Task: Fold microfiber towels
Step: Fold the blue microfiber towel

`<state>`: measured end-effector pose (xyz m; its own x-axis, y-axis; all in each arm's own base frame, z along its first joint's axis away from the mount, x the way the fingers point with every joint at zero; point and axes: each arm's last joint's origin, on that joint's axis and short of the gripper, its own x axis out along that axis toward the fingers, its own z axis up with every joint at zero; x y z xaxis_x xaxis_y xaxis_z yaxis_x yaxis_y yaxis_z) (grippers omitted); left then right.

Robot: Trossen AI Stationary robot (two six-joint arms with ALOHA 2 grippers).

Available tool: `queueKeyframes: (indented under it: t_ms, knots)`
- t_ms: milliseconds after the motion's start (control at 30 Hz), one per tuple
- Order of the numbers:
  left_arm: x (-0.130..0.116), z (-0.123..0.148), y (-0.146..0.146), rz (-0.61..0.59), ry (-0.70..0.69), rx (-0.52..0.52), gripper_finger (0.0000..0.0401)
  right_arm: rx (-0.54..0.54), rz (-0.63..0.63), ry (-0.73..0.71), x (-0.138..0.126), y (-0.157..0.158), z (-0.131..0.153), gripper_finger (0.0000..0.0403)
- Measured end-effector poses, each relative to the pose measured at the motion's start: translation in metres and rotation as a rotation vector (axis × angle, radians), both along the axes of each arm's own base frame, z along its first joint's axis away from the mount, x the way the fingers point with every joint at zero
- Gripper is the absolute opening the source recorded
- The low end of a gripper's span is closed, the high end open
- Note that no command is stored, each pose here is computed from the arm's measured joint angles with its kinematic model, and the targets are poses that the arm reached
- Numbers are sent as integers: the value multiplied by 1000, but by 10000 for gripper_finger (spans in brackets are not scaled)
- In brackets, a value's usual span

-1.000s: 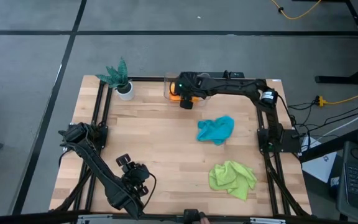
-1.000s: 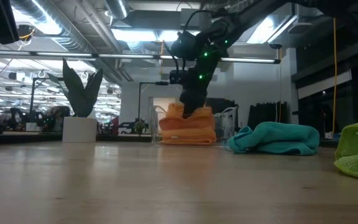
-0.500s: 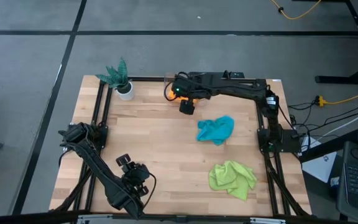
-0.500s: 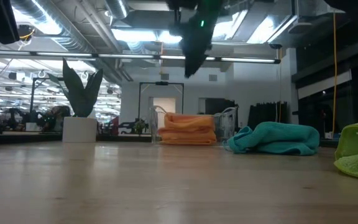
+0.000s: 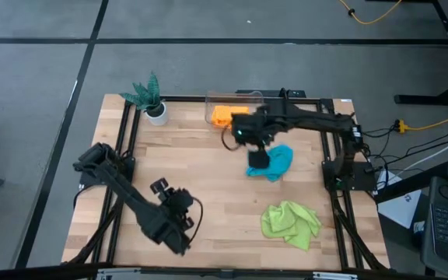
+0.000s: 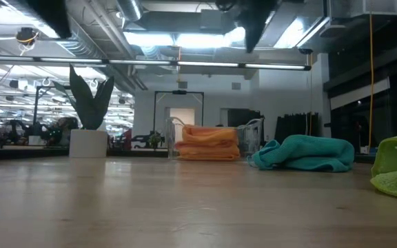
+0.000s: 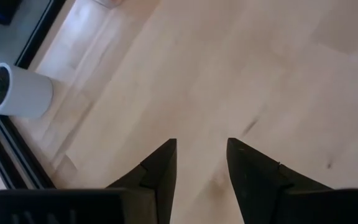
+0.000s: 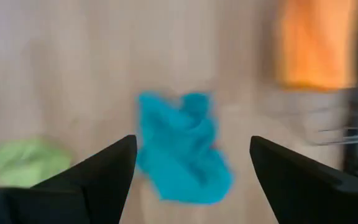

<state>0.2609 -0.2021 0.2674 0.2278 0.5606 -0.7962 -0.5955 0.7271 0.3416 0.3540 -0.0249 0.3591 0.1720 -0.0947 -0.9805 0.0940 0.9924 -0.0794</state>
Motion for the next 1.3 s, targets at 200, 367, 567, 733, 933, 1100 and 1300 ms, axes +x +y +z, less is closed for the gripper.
queueKeyframes:
  t_ms: [200,367,567,733,933,1100,1300]
  knots:
    - [12,11,25,-31,35,-4,133,40,-32,49,-42,30,-9,316]
    - [27,12,46,-55,84,-6,133,20,-77,80,-79,55,-35,316]
    - [36,12,66,-30,130,-9,133,-2,-60,37,-110,72,-63,316]
    - [34,13,72,-95,223,23,133,16,-50,-21,-121,78,-74,316]
    - [21,37,93,-119,188,16,133,70,-139,-4,-125,80,-84,316]
    - [-6,53,121,-47,105,7,133,76,-179,6,-126,80,-99,316]
    - [-32,39,144,5,-42,-130,133,75,-170,2,-126,80,-115,316]
